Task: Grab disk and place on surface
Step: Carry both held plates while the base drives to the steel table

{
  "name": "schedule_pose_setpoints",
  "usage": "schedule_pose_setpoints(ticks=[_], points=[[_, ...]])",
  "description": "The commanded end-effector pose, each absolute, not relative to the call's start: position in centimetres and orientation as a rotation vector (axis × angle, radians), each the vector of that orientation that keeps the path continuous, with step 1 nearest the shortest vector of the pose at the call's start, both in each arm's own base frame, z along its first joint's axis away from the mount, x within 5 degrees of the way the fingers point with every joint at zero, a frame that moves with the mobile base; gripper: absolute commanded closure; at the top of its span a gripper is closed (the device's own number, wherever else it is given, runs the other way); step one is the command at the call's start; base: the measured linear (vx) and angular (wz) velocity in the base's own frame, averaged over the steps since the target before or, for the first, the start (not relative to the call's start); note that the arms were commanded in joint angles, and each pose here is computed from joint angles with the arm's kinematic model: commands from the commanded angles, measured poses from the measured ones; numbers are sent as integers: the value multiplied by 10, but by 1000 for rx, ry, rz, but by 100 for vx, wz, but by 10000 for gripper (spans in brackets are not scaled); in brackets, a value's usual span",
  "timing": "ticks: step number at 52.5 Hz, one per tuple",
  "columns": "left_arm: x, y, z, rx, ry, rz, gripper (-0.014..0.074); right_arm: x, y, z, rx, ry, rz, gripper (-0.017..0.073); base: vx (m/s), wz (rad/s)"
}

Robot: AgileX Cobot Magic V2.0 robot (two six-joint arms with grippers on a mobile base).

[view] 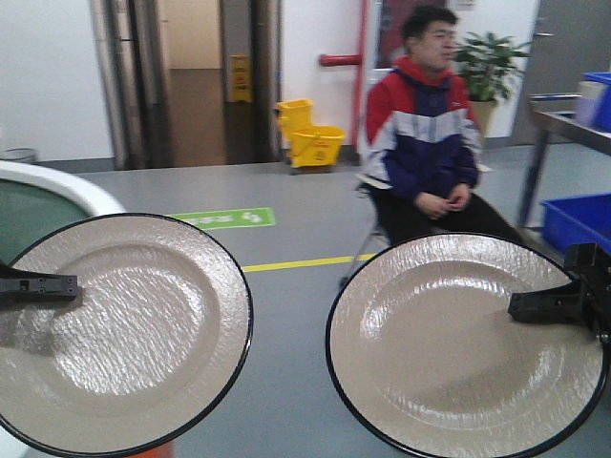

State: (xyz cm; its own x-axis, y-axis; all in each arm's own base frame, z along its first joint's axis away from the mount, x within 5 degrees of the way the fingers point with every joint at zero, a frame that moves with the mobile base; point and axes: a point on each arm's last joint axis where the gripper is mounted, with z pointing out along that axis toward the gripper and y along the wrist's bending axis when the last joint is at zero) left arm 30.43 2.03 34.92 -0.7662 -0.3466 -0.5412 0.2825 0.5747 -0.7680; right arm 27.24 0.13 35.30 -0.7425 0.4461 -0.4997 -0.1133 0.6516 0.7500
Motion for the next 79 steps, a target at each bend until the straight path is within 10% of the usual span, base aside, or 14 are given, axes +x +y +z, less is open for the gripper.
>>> schedule_pose_setpoints(ticks=[1,79], points=[[294,10,385,0,1970,-1328,601,268,5,380,277,2045,1139,568,-9,-60],[294,9,385,2,1971,-1330,601,267,5,380,275,2046,1142,568,16,-27]])
